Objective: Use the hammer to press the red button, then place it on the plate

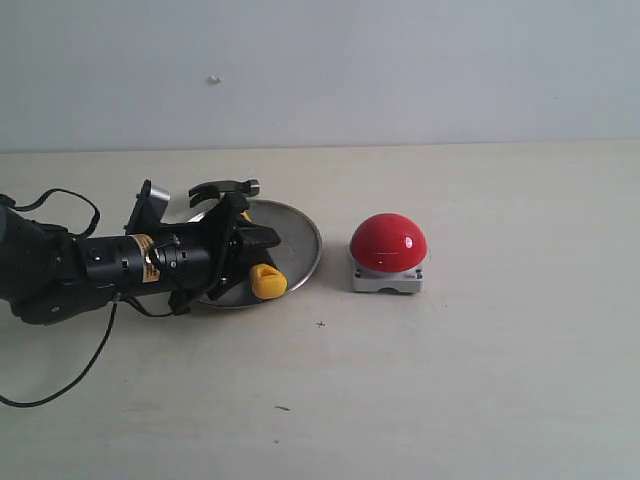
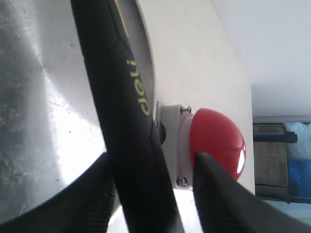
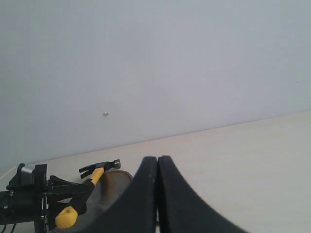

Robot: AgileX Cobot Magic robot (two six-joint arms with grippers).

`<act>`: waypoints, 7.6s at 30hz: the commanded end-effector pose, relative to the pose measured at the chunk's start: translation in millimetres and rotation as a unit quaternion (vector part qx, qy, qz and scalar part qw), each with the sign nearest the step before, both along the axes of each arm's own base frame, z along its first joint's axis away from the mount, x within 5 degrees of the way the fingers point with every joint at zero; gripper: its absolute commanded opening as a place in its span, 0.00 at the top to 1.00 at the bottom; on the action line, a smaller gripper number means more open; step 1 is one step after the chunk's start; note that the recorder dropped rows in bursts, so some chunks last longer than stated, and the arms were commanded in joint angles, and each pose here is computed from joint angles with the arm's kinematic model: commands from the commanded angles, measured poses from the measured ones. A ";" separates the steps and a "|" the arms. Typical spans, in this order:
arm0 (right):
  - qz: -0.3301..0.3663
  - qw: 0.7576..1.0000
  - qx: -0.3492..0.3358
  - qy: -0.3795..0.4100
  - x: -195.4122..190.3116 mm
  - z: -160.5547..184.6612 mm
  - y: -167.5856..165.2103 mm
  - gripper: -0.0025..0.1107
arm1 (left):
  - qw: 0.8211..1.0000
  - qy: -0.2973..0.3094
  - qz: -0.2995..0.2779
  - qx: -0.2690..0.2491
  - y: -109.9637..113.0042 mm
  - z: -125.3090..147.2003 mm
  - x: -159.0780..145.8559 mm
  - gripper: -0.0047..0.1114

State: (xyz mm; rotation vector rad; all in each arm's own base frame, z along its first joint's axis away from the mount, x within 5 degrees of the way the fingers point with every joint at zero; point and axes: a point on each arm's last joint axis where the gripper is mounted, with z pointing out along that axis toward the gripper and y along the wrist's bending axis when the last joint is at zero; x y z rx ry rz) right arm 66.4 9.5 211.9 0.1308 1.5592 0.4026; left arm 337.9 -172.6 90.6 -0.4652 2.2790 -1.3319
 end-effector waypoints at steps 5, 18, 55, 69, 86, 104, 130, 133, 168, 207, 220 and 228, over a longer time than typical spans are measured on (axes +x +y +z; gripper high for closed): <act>0.000 1.000 -0.002 -0.001 -0.2 -1.1 0.0 0.98 | 1.000 0.001 -0.025 -0.008 -1.6 4.3 -1.8 0.55; 0.000 1.000 -0.002 -0.001 -0.2 -1.1 0.0 0.98 | 0.997 0.013 -0.072 -0.031 34.2 11.2 2.2 0.57; 0.000 1.000 -0.003 -0.001 -0.2 -1.1 0.0 0.98 | 0.984 -0.092 -0.136 -0.073 79.8 81.7 -12.9 0.96; 0.000 1.000 -0.002 0.000 -0.2 -1.2 0.0 0.98 | 0.935 -0.340 -0.093 0.023 89.4 189.1 -117.5 0.96; 0.000 1.000 -0.002 0.000 -0.2 -1.2 0.0 0.98 | 0.871 -0.473 0.053 0.125 117.8 174.8 -252.2 0.96; -0.008 1.000 -0.003 -0.007 0.0 -0.1 -1.6 0.98 | 0.870 -0.274 0.251 0.326 169.1 115.2 -248.1 0.96; -0.014 1.000 -0.014 -0.012 0.1 0.6 -2.6 0.98 | 0.869 -0.274 0.250 0.327 169.2 115.2 -248.1 0.96; -0.032 0.999 -0.014 -0.024 -1.3 2.4 -5.5 0.98 | 0.869 -0.274 0.250 0.327 169.2 115.2 -248.1 0.96; -0.113 0.989 -0.071 -0.063 -7.1 7.3 -12.2 0.98 | 0.869 -0.275 0.250 0.328 169.2 115.2 -248.1 0.96; -0.109 0.991 -0.082 0.015 -6.3 -7.0 -12.6 0.98 | 0.885 -0.302 0.276 0.221 162.8 126.3 -252.1 0.96; -0.109 0.991 -0.082 0.015 -6.3 -7.0 -12.6 0.98 | 0.775 -0.435 0.250 0.385 170.5 136.6 -279.9 0.96; -0.109 0.991 -0.082 0.015 -6.4 -7.0 -12.6 0.98 | 0.776 -0.410 0.267 0.399 174.0 119.5 -282.0 0.96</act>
